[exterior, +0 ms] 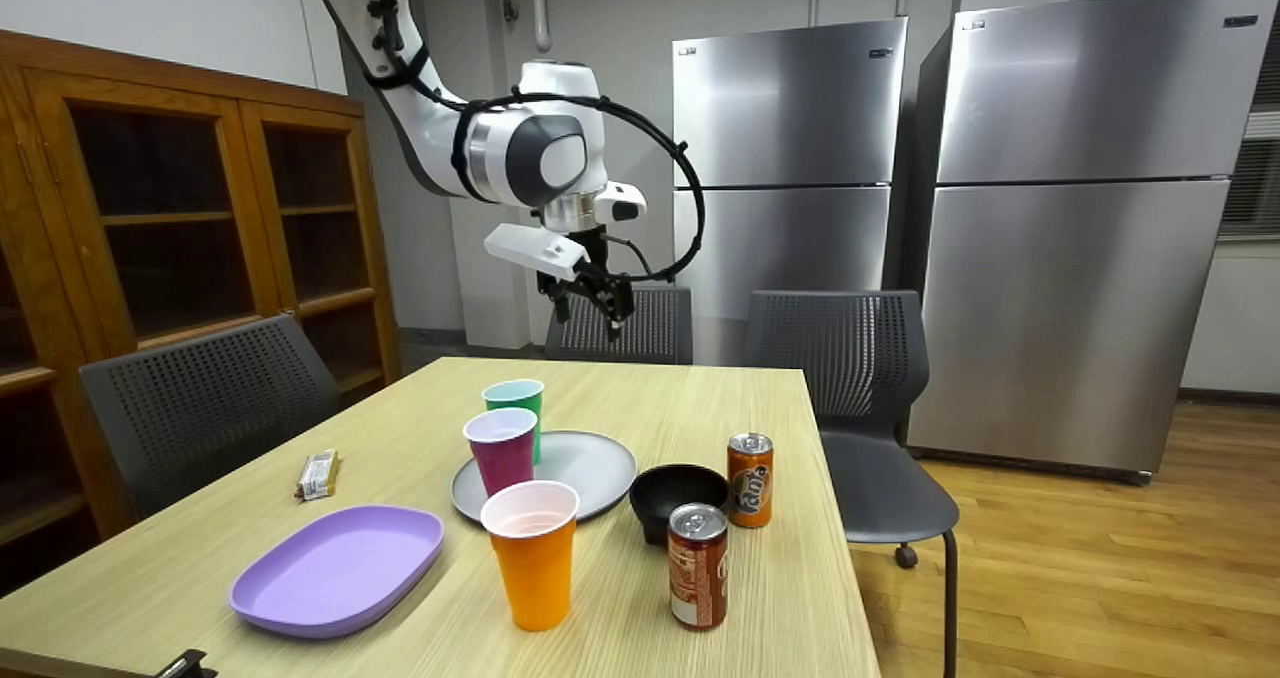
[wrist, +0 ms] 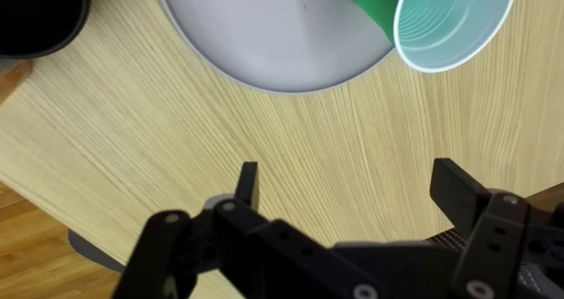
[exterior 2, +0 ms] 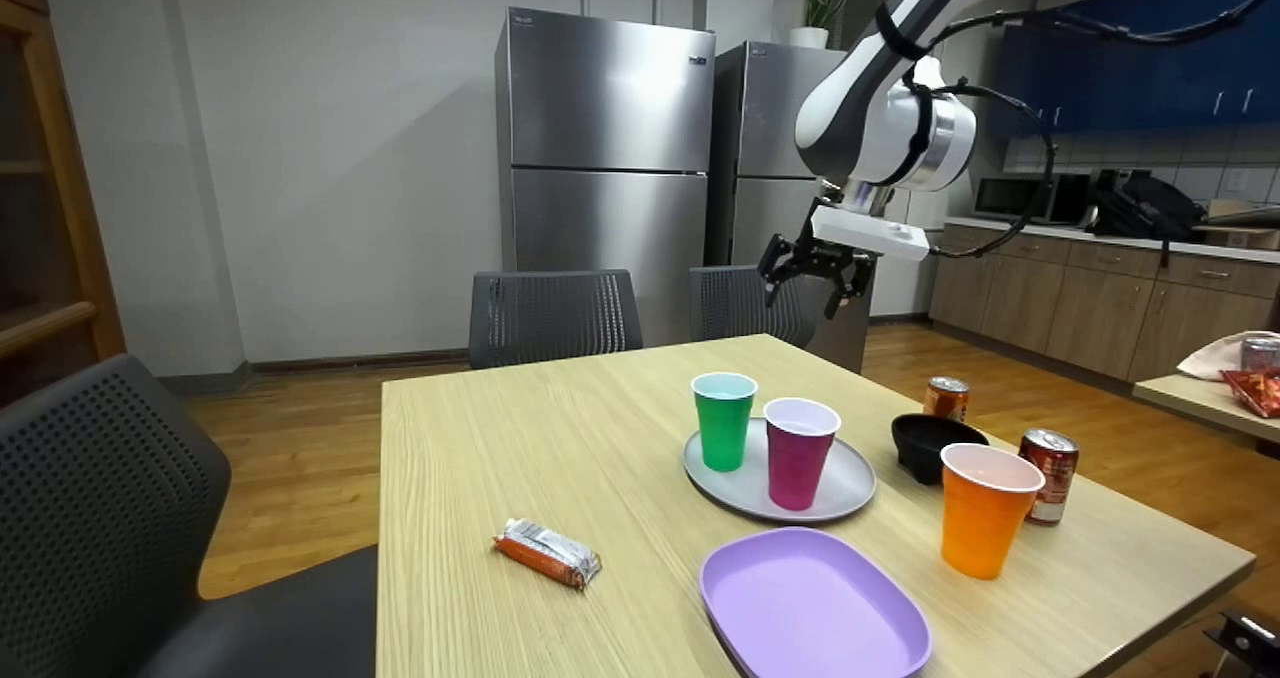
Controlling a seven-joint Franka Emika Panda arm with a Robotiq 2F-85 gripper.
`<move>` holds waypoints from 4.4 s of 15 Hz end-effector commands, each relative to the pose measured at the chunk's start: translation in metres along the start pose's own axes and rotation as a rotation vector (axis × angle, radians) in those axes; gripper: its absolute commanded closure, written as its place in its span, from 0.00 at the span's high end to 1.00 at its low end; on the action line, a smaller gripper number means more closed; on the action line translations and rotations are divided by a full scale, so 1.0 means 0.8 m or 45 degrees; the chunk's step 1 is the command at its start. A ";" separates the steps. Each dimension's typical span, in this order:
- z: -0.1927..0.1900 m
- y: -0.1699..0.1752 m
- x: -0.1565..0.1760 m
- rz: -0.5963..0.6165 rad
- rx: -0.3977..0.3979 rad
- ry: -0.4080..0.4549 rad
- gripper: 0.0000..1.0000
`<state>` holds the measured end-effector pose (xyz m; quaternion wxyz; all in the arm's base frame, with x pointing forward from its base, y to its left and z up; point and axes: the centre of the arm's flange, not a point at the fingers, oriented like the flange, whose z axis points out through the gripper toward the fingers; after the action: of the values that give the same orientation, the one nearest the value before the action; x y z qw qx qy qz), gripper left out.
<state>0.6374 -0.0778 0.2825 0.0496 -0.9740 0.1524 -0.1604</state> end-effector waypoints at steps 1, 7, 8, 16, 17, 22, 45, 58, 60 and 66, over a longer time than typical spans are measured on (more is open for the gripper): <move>-0.027 0.045 -0.007 0.000 -0.040 -0.008 1.00; -0.012 0.083 -0.002 0.083 -0.088 0.003 1.00; -0.013 0.087 -0.003 0.089 -0.093 0.002 1.00; -0.013 0.088 -0.005 0.090 -0.093 0.000 1.00; -0.013 0.088 -0.005 0.090 -0.093 0.000 1.00; -0.018 0.088 -0.010 0.073 -0.087 0.009 1.00; 0.030 0.280 -0.039 -0.077 -0.228 -0.007 1.00; 0.080 0.289 -0.021 -0.057 -0.260 -0.030 1.00; 0.088 0.288 -0.021 -0.058 -0.261 -0.039 1.00; 0.107 0.287 -0.024 -0.071 -0.268 -0.066 1.00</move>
<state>0.5720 -0.2847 0.1665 -0.0492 -0.9816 0.1366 -0.1242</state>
